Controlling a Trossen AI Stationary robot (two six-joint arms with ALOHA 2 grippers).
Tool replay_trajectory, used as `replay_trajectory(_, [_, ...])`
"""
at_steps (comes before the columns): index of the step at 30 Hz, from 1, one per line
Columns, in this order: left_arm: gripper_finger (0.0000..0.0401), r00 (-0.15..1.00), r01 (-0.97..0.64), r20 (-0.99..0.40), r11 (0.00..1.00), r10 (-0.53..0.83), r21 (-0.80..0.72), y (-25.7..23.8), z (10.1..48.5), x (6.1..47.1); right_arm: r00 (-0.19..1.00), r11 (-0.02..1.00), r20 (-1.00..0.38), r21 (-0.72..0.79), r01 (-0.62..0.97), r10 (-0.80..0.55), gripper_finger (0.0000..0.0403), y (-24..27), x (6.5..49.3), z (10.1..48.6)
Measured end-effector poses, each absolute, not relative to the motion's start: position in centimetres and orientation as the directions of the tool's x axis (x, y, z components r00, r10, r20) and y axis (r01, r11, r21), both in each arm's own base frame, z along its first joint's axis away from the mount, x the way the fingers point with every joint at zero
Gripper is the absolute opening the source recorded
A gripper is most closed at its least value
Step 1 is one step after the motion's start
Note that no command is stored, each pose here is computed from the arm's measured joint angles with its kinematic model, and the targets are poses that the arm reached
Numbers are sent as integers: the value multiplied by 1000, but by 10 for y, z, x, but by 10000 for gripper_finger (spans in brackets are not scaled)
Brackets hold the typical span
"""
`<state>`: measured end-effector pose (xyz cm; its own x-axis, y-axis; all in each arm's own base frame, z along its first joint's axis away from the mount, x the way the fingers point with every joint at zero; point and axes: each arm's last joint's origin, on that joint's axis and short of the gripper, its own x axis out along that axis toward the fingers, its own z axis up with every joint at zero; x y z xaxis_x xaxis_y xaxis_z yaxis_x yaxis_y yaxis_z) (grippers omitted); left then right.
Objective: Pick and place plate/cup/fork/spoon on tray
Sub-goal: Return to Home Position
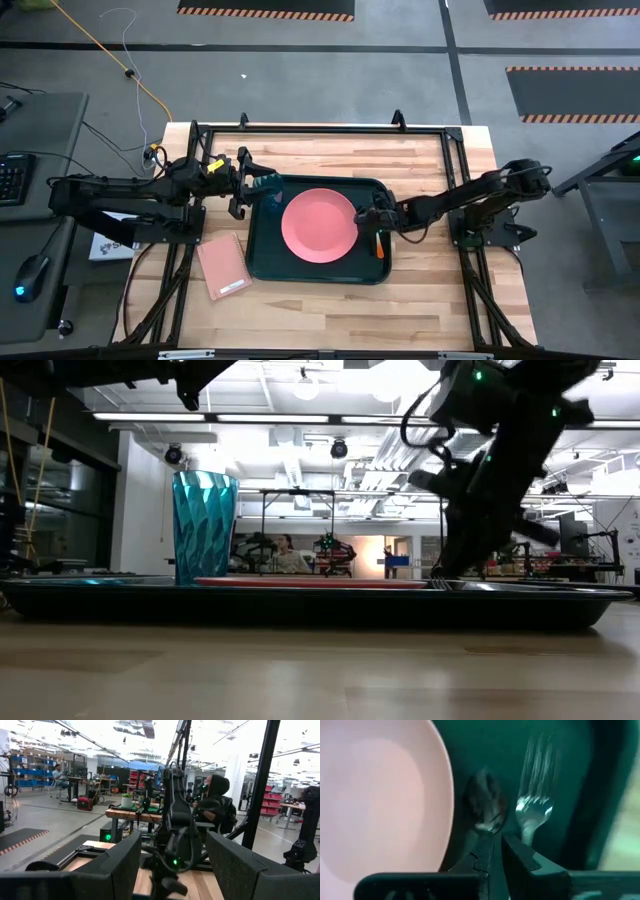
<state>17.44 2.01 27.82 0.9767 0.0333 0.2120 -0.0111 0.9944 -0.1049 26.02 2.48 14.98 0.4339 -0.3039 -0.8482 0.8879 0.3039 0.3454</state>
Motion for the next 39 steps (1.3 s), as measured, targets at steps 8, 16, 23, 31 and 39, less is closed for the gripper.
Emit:
replay_trajectory(8, [213,977,-18,212,997,34,-74,20,278,174,496,537,-720,203,819,-485,26,22,232,223])
replay_trajectory(16, [213,982,-21,184,997,34,-74,19,279,166,530,656,-694,111,747,-487,18,31,189,252])
replay_trajectory(23, [213,983,-27,179,997,40,-75,16,284,142,574,679,-605,74,731,-552,2,37,170,252])
replay_trajectory(31, [213,983,-37,176,997,48,-61,14,286,124,812,840,-455,215,499,-366,0,33,174,225])
replay_trajectory(39, [213,985,-38,167,997,48,-61,14,285,123,970,946,-172,245,212,-172,0,-16,181,231])
